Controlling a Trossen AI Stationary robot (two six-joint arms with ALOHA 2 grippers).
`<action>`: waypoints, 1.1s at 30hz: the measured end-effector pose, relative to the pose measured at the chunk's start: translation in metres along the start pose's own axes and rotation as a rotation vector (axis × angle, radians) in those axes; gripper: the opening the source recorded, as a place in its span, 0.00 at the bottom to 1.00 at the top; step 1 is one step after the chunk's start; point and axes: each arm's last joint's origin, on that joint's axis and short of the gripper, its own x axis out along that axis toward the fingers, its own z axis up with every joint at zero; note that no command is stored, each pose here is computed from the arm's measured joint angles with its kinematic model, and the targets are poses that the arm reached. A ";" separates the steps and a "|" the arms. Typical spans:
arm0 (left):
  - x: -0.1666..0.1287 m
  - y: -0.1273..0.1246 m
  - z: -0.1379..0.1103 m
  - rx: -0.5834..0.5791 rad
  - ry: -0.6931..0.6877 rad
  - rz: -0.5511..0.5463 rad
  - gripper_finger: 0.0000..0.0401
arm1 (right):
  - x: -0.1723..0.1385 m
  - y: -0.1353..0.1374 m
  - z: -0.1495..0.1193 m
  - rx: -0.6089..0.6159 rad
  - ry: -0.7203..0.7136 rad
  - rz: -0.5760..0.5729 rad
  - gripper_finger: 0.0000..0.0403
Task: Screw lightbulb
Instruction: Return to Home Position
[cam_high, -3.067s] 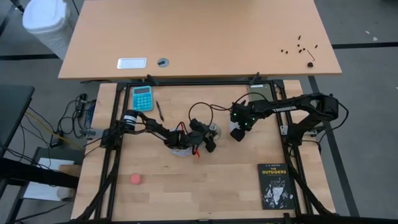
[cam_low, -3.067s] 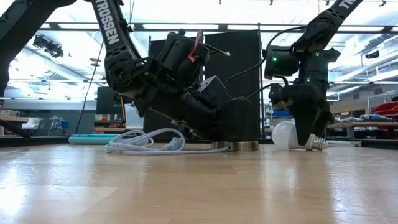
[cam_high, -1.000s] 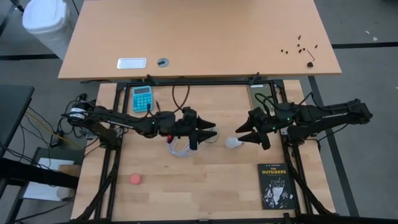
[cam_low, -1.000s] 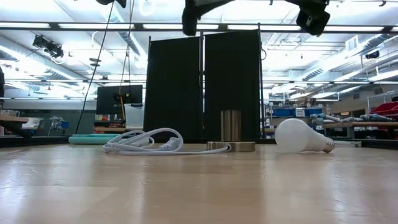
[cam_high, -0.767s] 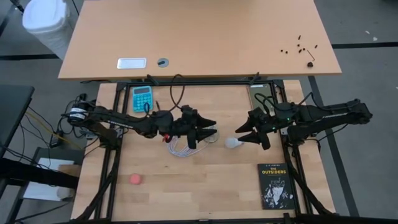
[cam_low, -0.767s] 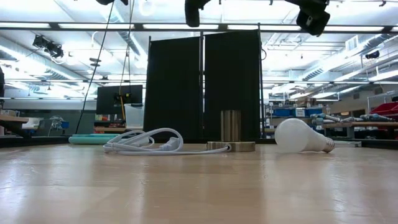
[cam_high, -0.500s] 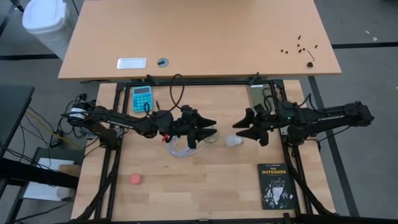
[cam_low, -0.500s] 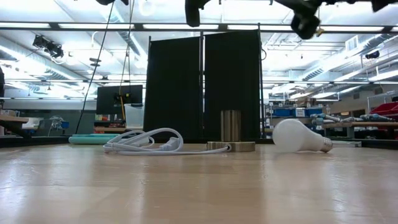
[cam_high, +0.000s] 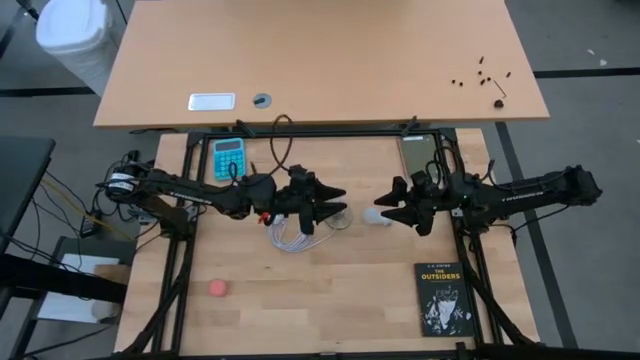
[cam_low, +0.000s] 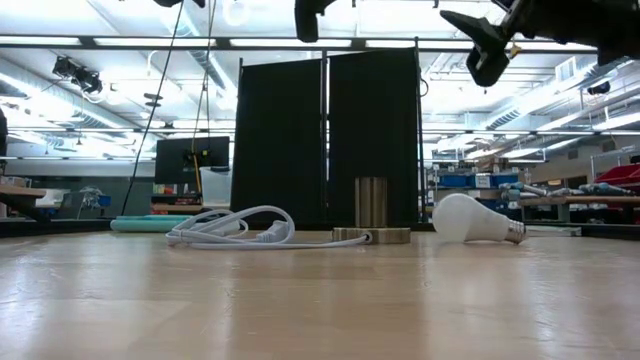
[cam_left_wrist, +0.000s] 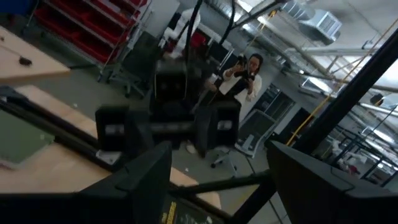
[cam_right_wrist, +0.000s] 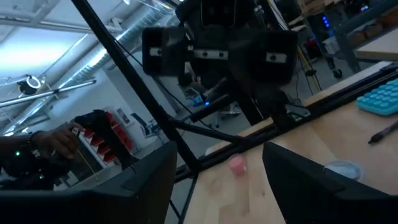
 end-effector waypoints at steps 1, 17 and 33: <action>-0.002 0.000 0.004 0.000 -0.007 0.002 0.67 | -0.001 -0.001 -0.002 0.000 -0.003 0.002 0.62; -0.045 -0.026 0.072 -0.005 -0.184 -0.064 0.67 | -0.006 -0.010 -0.016 0.004 0.021 -0.020 0.62; -0.112 -0.005 0.048 -0.009 -0.250 -0.110 0.67 | -0.007 -0.007 -0.011 -0.006 -0.036 0.018 0.62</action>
